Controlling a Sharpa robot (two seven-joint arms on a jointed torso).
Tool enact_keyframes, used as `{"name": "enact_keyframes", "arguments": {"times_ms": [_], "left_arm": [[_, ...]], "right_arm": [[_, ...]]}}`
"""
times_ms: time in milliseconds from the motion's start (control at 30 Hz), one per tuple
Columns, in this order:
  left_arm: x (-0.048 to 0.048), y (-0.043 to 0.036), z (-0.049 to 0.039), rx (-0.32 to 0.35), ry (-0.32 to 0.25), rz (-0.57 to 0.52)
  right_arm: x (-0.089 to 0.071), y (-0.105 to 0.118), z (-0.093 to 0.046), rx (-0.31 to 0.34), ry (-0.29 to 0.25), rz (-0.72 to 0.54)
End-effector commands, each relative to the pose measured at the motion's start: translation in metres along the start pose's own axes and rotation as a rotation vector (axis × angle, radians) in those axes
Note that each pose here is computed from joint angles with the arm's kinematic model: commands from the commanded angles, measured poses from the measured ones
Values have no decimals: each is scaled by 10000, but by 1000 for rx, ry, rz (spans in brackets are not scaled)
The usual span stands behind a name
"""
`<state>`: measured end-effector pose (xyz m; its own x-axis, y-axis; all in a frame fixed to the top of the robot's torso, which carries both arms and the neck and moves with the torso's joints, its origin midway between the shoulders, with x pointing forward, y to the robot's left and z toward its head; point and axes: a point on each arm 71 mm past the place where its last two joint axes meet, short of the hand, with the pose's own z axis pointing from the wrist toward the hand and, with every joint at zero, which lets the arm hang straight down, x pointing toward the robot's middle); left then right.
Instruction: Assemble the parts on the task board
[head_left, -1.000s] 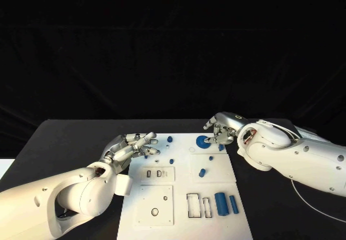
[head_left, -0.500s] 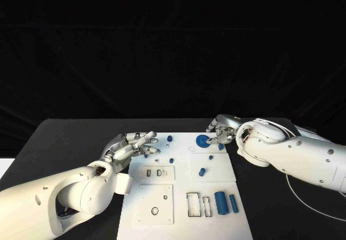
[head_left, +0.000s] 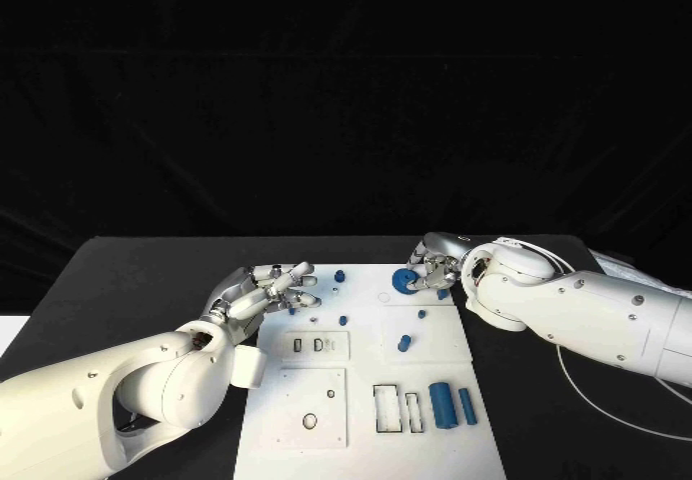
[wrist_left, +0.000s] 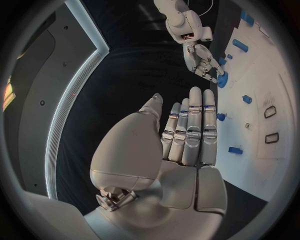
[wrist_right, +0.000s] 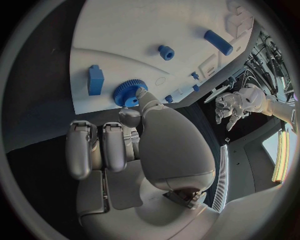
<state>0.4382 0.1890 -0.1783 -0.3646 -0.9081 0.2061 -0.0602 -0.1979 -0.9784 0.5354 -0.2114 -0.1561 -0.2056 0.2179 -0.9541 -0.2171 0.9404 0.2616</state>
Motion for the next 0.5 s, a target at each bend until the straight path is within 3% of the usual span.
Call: {"name": "enact_keyframes", "arguments": {"times_ms": [33,500], "left_arm": [[25,-9,6,6,21,-10],[23,-6,9,3,21,-10]], "right_arm": [[33,23,10,-1,26,-16],[46,32,27,1,28,-36]]}}
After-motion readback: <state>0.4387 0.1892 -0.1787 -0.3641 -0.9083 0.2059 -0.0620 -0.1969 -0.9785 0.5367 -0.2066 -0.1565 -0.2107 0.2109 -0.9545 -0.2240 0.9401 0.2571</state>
